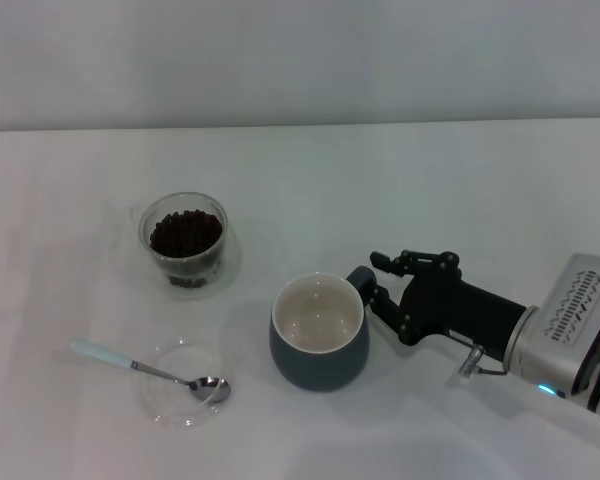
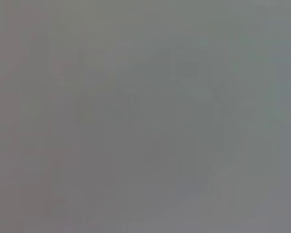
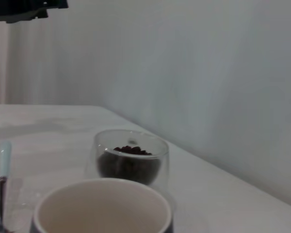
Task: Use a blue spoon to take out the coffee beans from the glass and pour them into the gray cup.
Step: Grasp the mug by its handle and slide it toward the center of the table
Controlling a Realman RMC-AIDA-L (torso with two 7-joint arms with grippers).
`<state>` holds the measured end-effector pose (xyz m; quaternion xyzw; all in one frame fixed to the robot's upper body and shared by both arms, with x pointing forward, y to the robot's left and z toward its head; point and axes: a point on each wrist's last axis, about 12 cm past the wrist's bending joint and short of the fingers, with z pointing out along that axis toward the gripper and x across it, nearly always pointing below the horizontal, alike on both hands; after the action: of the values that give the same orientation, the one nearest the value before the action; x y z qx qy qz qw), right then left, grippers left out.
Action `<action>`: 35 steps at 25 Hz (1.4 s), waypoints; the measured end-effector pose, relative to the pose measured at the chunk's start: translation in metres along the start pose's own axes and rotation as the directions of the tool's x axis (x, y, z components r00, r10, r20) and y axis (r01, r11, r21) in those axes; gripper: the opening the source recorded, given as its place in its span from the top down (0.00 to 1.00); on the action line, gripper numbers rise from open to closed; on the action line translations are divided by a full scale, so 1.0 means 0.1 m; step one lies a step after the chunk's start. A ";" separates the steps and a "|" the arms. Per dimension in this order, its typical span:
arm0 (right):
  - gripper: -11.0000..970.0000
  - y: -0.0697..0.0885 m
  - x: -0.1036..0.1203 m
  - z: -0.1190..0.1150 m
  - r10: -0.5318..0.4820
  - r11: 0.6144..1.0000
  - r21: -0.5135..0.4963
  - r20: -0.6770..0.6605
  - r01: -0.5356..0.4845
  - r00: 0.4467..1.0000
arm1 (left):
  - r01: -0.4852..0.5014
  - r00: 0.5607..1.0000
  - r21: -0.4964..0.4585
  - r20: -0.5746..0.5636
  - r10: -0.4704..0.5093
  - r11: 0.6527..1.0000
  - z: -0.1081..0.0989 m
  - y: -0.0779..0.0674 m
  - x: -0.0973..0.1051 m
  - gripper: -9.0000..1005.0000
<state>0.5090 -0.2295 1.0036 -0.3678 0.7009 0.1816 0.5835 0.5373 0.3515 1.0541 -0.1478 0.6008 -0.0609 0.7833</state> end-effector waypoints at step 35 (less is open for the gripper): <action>0.50 -0.04 0.29 -0.54 0.100 0.990 0.107 -0.027 -0.097 0.995 | -0.032 0.999 -0.006 0.008 0.032 0.999 0.01 0.02 -0.02 0.14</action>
<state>0.4736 -0.2785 0.9901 -0.3043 0.7362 0.1667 0.5810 0.5372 0.3545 1.0556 -0.1406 0.5999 -0.0463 0.7863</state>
